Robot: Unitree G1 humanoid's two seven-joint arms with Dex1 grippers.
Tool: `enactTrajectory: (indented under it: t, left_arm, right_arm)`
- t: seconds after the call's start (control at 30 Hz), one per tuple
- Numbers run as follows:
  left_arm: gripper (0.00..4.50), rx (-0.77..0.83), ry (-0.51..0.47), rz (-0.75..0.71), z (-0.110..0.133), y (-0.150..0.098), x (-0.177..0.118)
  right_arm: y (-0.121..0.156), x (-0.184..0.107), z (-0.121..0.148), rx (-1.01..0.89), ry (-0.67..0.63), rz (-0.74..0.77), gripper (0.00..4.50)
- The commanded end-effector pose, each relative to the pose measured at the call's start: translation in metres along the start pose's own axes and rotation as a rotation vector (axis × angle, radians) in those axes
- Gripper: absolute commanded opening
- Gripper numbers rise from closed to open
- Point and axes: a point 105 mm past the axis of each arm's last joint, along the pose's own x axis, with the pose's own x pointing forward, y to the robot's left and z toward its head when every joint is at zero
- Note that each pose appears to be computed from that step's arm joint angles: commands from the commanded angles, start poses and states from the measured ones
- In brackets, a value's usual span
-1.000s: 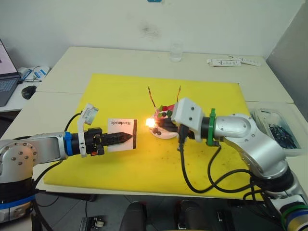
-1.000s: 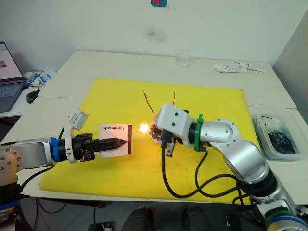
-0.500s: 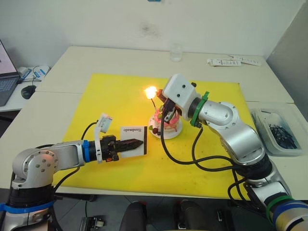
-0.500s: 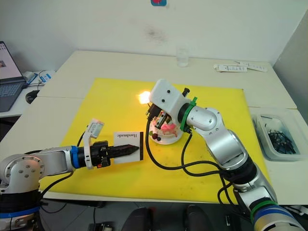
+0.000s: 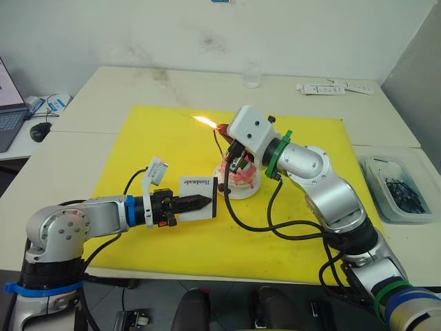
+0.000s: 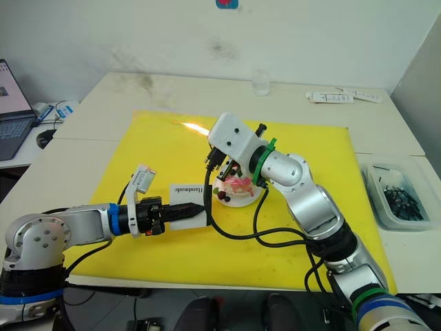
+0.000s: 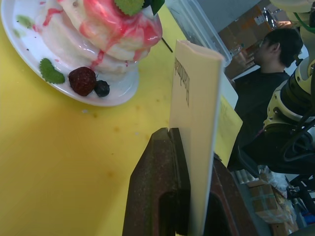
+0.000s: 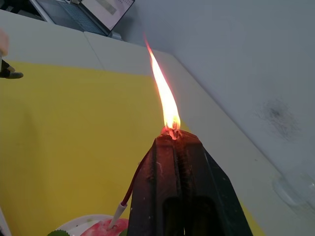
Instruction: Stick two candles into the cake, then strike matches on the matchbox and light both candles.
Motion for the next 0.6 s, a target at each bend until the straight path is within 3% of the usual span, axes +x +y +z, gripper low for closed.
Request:
enactTrajectory:
  t: [0.03,0.6]
  left_arm:
    - [0.0,0.04,-0.017,-0.023,0.0058,-0.0067,0.0013]
    - [0.0,0.044,-0.02,-0.033,0.003,-0.0111,0.0006]
  right_arm:
    - [-0.0012,-0.002,0.0093,-0.041,-0.039,-0.01,0.03]
    - [-0.0018,0.0023,0.0037,-0.063,-0.02,-0.017,0.03]
